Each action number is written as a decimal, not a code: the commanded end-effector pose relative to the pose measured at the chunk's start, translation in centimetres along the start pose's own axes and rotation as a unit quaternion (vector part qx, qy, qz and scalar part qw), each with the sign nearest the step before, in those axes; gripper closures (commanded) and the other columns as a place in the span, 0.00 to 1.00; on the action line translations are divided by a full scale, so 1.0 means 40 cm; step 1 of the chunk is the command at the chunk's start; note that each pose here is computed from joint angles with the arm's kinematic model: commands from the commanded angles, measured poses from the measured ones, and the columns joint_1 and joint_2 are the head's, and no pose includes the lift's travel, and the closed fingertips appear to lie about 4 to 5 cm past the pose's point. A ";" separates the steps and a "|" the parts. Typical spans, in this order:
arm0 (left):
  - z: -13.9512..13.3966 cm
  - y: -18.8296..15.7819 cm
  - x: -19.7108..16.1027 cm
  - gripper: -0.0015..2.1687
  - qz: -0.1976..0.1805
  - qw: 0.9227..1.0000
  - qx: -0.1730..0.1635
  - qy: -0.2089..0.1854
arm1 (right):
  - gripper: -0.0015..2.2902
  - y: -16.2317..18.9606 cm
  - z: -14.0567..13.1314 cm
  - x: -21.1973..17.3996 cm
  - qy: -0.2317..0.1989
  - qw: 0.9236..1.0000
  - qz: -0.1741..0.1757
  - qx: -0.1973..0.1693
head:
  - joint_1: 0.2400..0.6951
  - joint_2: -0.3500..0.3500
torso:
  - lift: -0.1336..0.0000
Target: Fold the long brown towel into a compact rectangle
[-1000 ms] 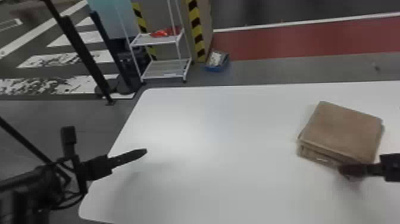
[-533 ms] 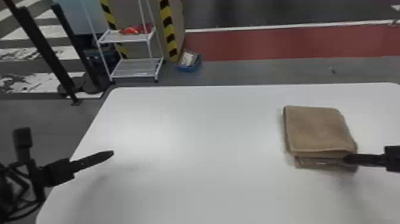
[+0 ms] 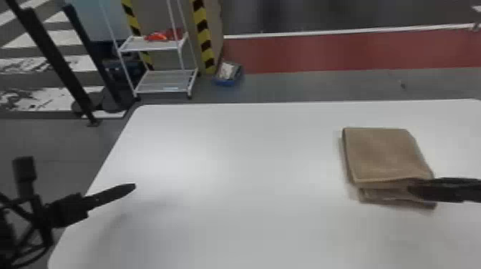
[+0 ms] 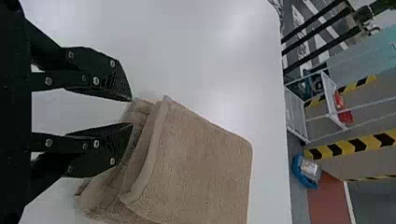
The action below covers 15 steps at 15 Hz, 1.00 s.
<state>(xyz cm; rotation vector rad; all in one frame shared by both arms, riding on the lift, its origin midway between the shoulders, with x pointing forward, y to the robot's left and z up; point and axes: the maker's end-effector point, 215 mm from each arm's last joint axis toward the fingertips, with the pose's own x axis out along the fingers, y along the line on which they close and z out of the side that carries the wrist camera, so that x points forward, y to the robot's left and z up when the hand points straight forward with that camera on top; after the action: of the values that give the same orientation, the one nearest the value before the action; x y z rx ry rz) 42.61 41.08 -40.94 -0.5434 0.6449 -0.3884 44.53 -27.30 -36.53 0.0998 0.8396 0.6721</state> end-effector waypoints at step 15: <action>-0.060 -0.201 -0.048 0.04 0.000 0.997 0.019 -0.076 | 0.04 -0.042 0.005 0.127 0.239 0.878 -0.082 -0.406 | 1.00 0.67 | 0.07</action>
<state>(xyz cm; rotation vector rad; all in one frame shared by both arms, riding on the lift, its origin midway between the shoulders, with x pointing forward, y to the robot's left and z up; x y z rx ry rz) 38.87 35.12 -37.33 -0.5379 0.4929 -0.3494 47.61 -25.66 -39.83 -0.8865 0.9402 0.8432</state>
